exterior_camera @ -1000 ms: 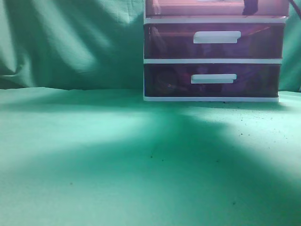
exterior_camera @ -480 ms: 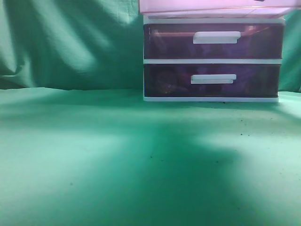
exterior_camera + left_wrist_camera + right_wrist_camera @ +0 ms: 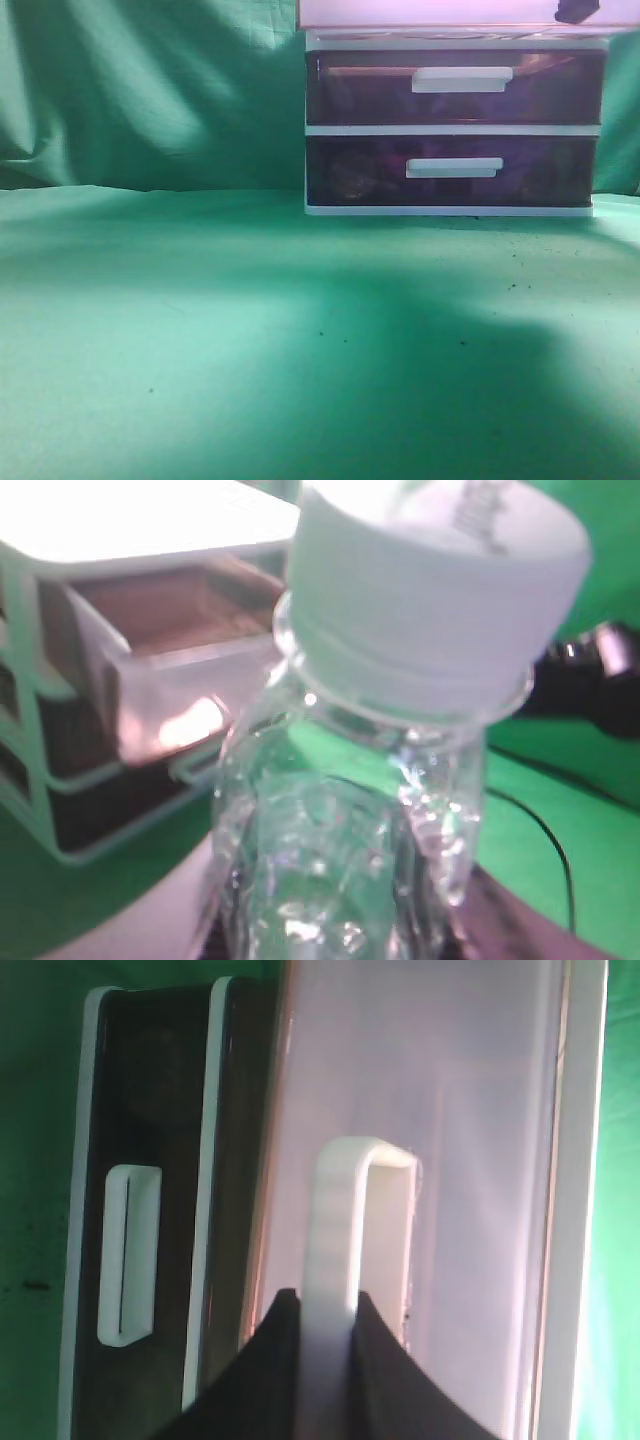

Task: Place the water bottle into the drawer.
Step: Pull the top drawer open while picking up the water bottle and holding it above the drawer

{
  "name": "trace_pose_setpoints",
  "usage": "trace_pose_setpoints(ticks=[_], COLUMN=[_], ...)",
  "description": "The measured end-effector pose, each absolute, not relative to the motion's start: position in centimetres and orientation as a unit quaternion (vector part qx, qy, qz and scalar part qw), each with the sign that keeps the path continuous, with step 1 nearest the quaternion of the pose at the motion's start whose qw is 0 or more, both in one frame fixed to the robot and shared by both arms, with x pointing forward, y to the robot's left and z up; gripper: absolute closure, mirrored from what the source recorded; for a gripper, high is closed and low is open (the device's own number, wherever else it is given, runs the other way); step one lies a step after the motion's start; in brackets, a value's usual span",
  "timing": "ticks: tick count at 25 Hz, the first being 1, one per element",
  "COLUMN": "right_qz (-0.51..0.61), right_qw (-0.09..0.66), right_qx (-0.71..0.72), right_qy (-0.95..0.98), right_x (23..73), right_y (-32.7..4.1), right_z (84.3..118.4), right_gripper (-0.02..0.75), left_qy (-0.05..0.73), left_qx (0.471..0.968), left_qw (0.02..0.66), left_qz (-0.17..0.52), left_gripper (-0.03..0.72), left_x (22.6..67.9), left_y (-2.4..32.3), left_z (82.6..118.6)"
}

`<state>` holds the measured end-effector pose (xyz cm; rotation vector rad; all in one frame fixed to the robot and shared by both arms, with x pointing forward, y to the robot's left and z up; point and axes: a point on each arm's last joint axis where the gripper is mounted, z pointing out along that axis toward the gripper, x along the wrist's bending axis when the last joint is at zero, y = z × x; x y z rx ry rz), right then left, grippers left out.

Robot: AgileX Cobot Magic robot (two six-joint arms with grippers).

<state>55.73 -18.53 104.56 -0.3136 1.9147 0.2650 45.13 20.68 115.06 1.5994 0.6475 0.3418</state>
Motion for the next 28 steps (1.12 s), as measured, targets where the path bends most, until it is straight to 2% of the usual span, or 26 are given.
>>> trace_pose_setpoints(ticks=[5,9,12,18,23,28], right_qz=[0.106,0.099,0.093,0.085,0.085,0.086], right_qw=[0.562,0.567,0.567,0.565,0.566,0.566], right_qx=[-0.144,-0.153,-0.159,-0.159,-0.16,-0.159], right_qy=[0.807,0.803,0.803,0.805,0.804,0.805], right_x=[55.5,55.4,55.0,54.6,54.6,54.6], right_y=[-18.6,-18.7,-18.8,-19.3,-19.3,-19.3], right_z=[104.2,104.4,104.7,105.0,105.0,105.0], right_gripper=[0.652,0.652,0.652,0.652,0.652,0.652], left_qy=[0.244,0.226,0.212,0.197,0.171,0.17], left_qx=[0.7,0.706,0.709,0.717,0.719,0.728], left_qw=[0.63,0.626,0.634,0.638,0.633,0.621], left_qz=[0.232,0.243,0.226,0.2,0.231,0.237], left_gripper=[0.419,0.419,0.419,0.419,0.419,0.419], left_x=[47.4,50.6,52.7,56.0,58.7,61.2], left_y=[20.8,19.7,18.0,13.8,10.5,8.3], left_z=[119.7,121.7,122.1,121.0,120.3,118.0])
